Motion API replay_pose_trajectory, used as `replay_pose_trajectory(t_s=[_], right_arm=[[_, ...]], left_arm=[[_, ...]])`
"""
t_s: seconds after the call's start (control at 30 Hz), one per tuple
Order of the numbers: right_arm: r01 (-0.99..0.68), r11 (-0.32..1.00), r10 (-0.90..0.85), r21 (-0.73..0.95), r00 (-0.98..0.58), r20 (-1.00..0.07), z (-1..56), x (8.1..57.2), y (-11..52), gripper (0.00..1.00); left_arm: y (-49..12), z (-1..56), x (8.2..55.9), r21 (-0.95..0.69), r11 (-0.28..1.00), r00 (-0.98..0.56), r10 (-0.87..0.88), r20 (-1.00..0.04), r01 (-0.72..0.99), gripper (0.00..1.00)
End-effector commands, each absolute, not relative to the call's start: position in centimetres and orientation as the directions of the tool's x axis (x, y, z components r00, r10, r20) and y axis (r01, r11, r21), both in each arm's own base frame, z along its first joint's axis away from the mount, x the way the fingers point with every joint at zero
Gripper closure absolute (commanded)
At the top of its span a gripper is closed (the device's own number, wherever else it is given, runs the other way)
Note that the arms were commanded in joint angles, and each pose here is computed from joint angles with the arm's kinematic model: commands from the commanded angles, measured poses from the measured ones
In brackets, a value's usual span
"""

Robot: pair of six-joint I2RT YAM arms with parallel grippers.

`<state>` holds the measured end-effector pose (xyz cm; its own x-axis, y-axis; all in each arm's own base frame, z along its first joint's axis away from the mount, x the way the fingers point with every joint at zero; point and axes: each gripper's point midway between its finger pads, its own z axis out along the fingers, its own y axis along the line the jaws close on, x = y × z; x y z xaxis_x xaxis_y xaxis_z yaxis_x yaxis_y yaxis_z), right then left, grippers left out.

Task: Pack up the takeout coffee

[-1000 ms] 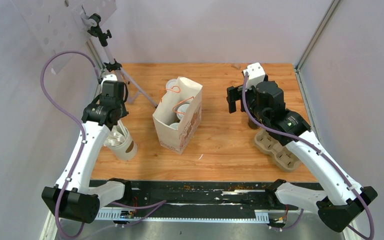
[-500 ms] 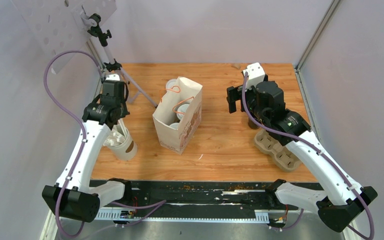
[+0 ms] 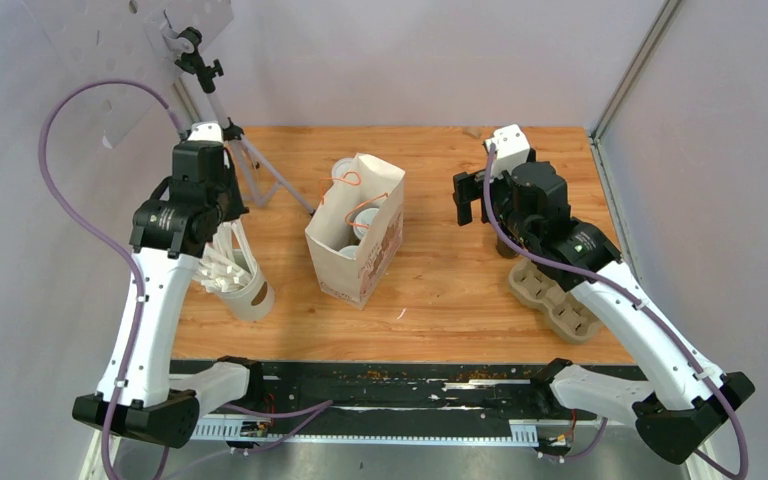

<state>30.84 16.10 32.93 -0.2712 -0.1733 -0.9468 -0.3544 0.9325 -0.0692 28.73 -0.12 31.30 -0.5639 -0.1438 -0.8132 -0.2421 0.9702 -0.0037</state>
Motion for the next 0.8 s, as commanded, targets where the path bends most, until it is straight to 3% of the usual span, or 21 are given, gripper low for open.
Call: replay_pose_trajectory(t_s=[0.0,0.33,0.47,0.6,0.77], right_arm=[[-0.361,0.930,-0.152,-0.063,-0.222,-0.963,34.8,31.3,16.6,0.04],[-0.379,0.923,-0.146,-0.059,-0.206,-0.968,36.1,31.6,17.2,0.04],[-0.379,0.922,-0.161,-0.074,-0.203,-0.966,36.6,31.9,17.2,0.04],[-0.372,0.924,-0.172,-0.089,-0.195,-0.966,37.3,32.2,17.1,0.04],[-0.370,0.925,-0.166,-0.086,-0.192,-0.967,37.6,32.5,17.3,0.04]], left_arm=[[-0.1,34.3,26.5,-0.042,0.974,-0.523,-0.155,-0.838,-0.223,1.00],[-2.1,47.5,24.1,-0.223,0.974,-0.155,-0.226,-0.962,-0.039,1.00],[-4.2,52.6,23.0,-0.241,0.961,0.016,-0.246,-0.969,0.139,1.00],[-8.3,55.3,22.5,-0.157,0.908,0.071,-0.199,-0.977,0.388,1.00],[-11.3,55.3,23.3,-0.137,0.831,0.039,-0.187,-0.982,0.539,1.00]])
